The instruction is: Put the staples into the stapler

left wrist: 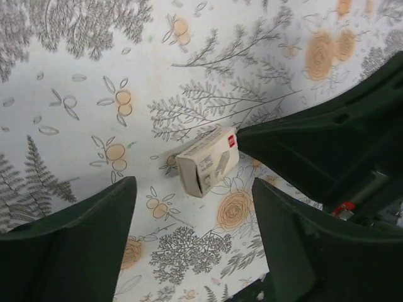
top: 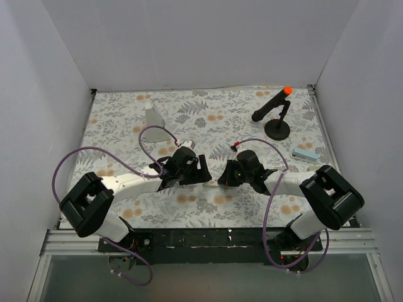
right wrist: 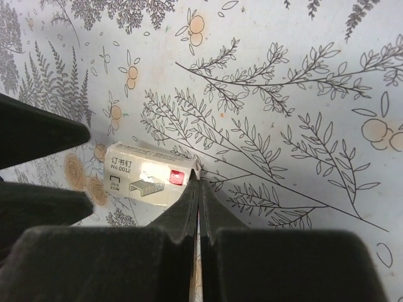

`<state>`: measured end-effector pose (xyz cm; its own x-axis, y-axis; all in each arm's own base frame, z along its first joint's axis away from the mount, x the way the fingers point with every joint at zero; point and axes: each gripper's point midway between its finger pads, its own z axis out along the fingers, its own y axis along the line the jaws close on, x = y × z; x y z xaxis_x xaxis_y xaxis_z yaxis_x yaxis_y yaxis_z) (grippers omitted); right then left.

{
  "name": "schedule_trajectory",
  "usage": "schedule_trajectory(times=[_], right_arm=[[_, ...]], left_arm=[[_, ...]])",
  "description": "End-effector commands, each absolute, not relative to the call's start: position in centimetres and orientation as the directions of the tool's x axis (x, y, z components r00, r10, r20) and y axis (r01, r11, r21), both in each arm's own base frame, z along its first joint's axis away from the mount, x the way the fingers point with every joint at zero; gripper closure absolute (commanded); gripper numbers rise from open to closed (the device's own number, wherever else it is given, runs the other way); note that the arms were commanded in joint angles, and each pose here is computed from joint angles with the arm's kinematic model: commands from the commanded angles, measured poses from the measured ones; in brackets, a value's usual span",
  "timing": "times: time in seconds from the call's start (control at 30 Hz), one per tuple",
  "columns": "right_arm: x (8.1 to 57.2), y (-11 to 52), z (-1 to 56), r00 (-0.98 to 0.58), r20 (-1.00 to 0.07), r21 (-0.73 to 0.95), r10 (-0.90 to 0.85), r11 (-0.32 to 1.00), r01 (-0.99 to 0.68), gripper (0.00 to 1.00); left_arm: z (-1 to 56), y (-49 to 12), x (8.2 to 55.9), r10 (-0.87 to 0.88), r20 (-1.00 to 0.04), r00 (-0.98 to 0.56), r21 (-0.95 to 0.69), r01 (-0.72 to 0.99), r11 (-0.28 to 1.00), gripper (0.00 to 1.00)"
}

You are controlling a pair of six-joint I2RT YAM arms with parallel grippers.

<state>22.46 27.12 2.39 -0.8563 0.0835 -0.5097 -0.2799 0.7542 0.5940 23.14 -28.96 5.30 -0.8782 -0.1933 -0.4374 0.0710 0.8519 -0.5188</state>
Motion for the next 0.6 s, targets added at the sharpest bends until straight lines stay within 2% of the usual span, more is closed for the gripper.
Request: schedule_trajectory(times=[0.0, 0.03, 0.07, 0.13, 0.23, 0.3, 0.37, 0.47, 0.57], right_arm=[[23.1, 26.9, 3.0, -0.832, -0.555, 0.506, -0.004, 0.792, -0.341, 0.99], [23.2, 26.9, 3.2, -0.828, -0.561, 0.494, -0.016, 0.796, -0.349, 0.99], [23.3, 27.0, 3.3, -0.82, -0.572, 0.479, -0.035, 0.797, -0.368, 0.99], [23.5, 27.0, 3.6, -0.814, -0.579, 0.451, -0.049, 0.812, -0.37, 0.99], [23.6, 27.0, 3.9, -0.804, -0.593, 0.442, -0.049, 0.815, -0.375, 0.99], [23.6, 27.2, 4.1, -0.805, -0.592, 0.454, -0.038, 0.81, -0.371, 0.99], [23.6, 27.5, 4.3, -0.804, -0.594, 0.46, -0.036, 0.804, -0.376, 0.99], [23.5, 27.6, 4.4, -0.803, -0.594, 0.451, -0.05, 0.806, -0.384, 0.99], [23.5, 27.5, 4.6, -0.793, -0.606, 0.434, -0.056, 0.813, -0.389, 0.99]], left_arm=[[10.5, -28.0, 24.5, -0.063, -0.659, -0.749, -0.435, 0.311, 0.845, 0.22], [11.0, -27.9, 24.6, -0.034, -0.686, -0.727, -0.413, 0.35, 0.84, 0.15], [11.2, -27.5, 24.6, 0.033, -0.723, -0.69, -0.357, 0.415, 0.837, 0.13], [12.2, -26.8, 25.1, 0.034, -0.755, -0.654, -0.323, 0.417, 0.85, 0.11], [12.5, -26.4, 25.2, -0.058, -0.726, -0.685, -0.372, 0.321, 0.871, 0.12], [12.2, -26.8, 24.8, -0.158, -0.666, -0.729, -0.46, 0.235, 0.856, 0.12], [11.5, -27.7, 23.8, -0.173, -0.631, -0.757, -0.522, 0.248, 0.816, 0.11], [10.0, -27.3, 23.5, -0.176, -0.622, -0.763, -0.517, 0.232, 0.824, 0.11], [9.7, -27.0, 23.7, -0.245, -0.581, -0.776, -0.541, 0.144, 0.829, 0.15]])
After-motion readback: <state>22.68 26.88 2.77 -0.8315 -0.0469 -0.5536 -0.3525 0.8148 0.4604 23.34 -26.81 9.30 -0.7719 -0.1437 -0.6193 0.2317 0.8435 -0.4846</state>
